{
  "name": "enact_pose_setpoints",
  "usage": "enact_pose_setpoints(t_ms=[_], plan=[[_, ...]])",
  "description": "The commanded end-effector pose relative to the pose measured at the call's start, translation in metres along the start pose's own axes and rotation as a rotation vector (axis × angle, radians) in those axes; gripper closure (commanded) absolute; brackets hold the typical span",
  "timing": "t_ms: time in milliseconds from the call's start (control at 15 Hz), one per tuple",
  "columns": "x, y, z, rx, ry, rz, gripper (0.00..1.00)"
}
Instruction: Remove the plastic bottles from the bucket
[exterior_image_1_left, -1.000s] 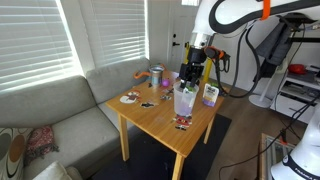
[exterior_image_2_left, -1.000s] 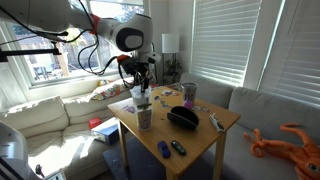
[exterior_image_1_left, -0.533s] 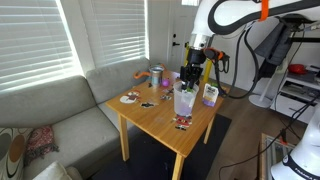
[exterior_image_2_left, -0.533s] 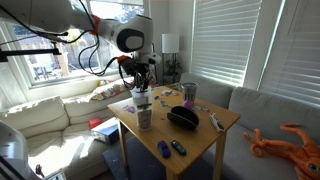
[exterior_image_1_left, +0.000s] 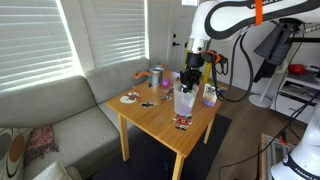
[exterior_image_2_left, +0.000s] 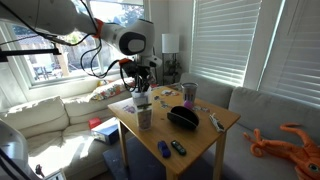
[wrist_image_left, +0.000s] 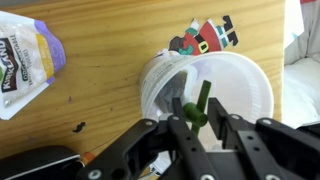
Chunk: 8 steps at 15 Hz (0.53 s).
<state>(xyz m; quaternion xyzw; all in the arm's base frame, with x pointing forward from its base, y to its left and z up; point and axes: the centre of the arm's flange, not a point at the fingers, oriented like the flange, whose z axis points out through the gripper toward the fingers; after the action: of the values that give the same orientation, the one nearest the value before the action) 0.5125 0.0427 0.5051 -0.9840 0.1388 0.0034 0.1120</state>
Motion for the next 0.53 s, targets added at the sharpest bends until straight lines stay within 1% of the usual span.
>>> enact_pose_setpoints(t_ms=[0,67,133,200,467], plan=[[0.001,-0.007,-0.003,-0.04,0.007,0.033,0.98],[-0.002,-0.008,-0.008,-0.054,0.021,0.036,0.98],[-0.004,-0.01,-0.012,-0.052,0.024,0.038,0.95],[-0.007,-0.013,-0.018,-0.051,0.031,0.036,0.95],[-0.015,-0.021,-0.045,-0.037,0.074,0.029,0.95]])
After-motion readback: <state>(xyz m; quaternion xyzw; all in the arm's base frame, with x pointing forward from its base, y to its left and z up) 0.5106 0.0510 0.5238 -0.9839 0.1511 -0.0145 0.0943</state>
